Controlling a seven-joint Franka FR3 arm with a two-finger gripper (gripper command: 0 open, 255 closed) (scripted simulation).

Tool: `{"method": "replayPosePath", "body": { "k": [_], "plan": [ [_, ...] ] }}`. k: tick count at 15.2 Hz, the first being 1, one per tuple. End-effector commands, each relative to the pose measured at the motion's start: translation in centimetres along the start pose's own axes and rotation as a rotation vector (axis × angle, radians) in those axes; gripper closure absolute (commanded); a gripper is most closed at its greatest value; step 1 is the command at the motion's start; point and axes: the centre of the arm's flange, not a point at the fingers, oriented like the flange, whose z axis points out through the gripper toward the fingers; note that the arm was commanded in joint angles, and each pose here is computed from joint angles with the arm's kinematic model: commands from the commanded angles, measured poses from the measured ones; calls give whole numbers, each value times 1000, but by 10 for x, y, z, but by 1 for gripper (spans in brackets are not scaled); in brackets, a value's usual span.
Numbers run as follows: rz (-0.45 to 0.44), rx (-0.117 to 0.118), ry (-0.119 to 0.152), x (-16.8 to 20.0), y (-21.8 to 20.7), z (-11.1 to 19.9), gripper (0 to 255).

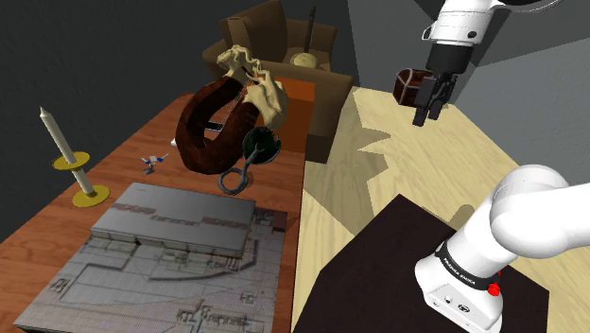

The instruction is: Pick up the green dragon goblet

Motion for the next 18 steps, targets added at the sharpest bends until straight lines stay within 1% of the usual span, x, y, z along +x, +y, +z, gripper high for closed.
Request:
{"method": "replayPosePath", "body": {
  "k": [1,9,18],
  "plan": [
    [0,0,0,0,0,0,0],
    [105,62,55,78,-31,45,0],
    [223,131,116,173,-58,88,0]
  ]
}}
